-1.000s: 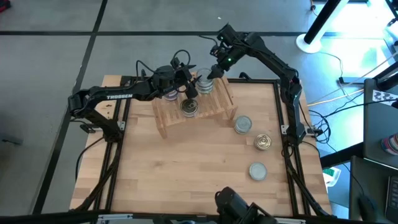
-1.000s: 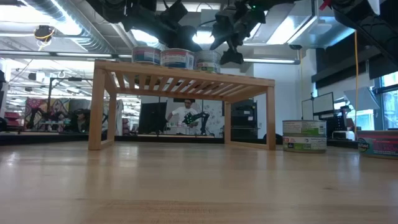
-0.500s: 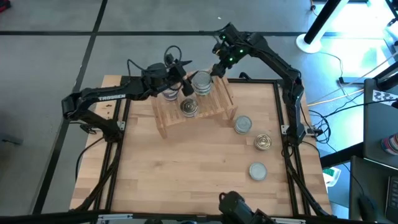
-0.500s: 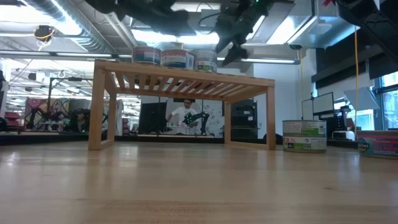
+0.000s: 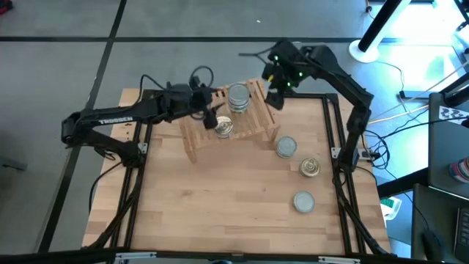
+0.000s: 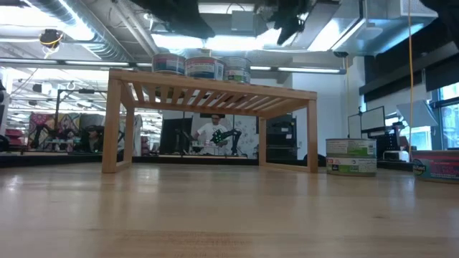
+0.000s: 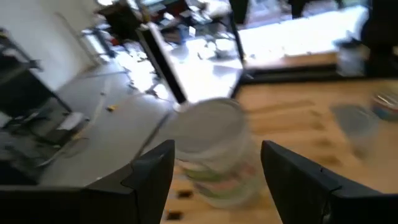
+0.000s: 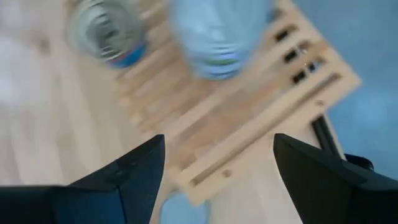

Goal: Stack canned seafood by type on shelf
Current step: Stack the blue tuna can on top of the blue tuna can on the shelf

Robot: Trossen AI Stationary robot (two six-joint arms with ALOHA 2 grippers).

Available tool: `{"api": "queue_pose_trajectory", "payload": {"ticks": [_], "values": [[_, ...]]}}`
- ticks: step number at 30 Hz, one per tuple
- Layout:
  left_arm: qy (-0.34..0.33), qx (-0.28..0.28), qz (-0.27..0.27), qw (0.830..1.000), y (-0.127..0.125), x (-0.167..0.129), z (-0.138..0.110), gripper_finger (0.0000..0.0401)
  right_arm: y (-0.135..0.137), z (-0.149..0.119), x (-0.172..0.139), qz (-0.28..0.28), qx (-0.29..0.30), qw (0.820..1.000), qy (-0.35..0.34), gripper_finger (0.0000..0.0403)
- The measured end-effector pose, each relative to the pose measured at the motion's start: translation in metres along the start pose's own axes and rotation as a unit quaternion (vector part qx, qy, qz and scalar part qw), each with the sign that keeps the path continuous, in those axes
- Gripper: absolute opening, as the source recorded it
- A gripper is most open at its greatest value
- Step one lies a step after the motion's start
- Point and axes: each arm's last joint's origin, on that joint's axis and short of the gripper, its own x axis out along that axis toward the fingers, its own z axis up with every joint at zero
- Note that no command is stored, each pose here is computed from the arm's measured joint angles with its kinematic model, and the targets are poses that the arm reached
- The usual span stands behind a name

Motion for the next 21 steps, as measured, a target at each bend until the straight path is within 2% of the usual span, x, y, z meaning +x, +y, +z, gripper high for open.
{"api": "queue_pose_trajectory", "payload": {"ticks": [5, 14, 21], "values": [[0.021, 0.03, -0.056, 0.998, -0.028, -0.009, 0.0, 0.0237, 0.048, -0.005, -0.014, 0.018, -0.057, 0.998, -0.009, 0.0296], [-0.008, 0.063, -0.134, 0.989, -0.071, -0.03, 0.009, 0.0237, 0.132, -0.021, -0.027, -0.026, -0.116, 0.993, -0.025, 0.0296], [-0.026, 0.068, -0.185, 0.98, -0.097, -0.048, 0.014, 0.0237, 0.172, -0.038, -0.023, -0.067, -0.138, 0.988, -0.027, 0.0296]]}}
